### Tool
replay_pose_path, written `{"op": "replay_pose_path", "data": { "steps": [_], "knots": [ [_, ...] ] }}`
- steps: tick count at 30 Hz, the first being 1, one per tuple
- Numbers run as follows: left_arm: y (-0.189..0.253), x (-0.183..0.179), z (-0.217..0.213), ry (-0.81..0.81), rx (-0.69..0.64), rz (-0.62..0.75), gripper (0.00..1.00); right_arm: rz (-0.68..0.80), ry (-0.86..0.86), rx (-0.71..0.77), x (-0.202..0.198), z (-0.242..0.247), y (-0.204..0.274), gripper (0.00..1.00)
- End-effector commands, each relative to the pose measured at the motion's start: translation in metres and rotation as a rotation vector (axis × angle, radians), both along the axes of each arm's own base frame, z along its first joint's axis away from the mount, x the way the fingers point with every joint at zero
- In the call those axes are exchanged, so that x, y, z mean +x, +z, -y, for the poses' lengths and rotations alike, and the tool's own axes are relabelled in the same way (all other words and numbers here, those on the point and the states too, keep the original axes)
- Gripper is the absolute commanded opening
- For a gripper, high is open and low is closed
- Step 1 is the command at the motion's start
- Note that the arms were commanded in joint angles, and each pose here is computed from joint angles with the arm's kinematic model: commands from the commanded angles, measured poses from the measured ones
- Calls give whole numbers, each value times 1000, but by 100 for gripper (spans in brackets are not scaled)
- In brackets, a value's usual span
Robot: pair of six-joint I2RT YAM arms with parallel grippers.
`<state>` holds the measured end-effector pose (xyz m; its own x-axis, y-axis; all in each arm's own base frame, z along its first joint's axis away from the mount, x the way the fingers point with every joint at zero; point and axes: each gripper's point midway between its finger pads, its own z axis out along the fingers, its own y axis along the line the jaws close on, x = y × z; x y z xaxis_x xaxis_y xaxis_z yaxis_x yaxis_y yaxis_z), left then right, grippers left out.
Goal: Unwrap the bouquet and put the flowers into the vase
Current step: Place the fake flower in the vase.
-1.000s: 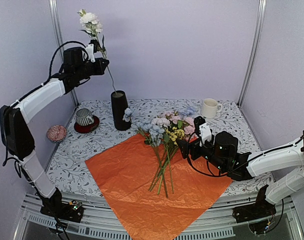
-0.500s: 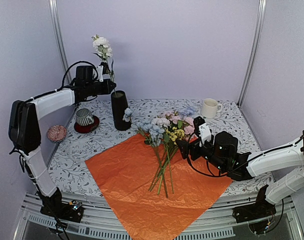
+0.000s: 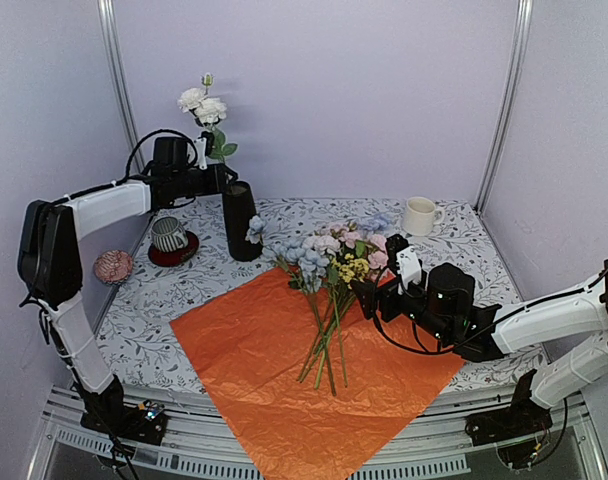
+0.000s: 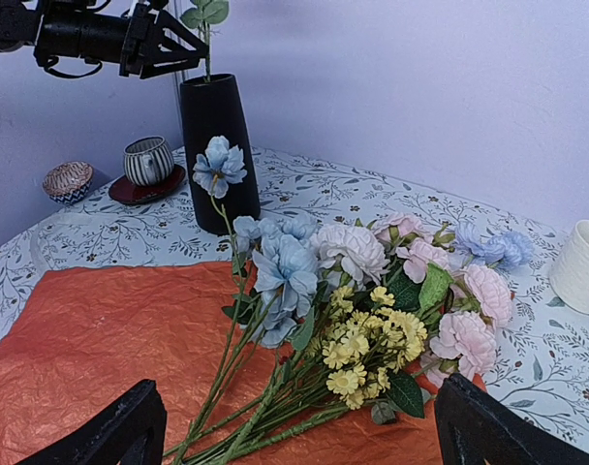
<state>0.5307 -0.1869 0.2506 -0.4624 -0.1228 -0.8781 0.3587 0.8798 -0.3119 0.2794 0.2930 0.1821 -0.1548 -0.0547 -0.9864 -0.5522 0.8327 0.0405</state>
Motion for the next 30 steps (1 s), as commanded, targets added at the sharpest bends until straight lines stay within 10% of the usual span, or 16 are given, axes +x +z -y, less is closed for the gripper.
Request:
{"op": "replay_pose_path", "data": {
  "steps": [1, 21, 30],
  "knots": [
    [4, -11, -9, 23, -8, -9, 50, 6, 0, 15, 3, -3, 4, 99],
    [23, -91, -28, 31, -60, -8, 98, 0, 8, 17, 3, -4, 4, 99],
    [27, -138, -31, 30, -55, -35, 98, -9, 19, 17, 2, -7, 2, 99]
  ]
}}
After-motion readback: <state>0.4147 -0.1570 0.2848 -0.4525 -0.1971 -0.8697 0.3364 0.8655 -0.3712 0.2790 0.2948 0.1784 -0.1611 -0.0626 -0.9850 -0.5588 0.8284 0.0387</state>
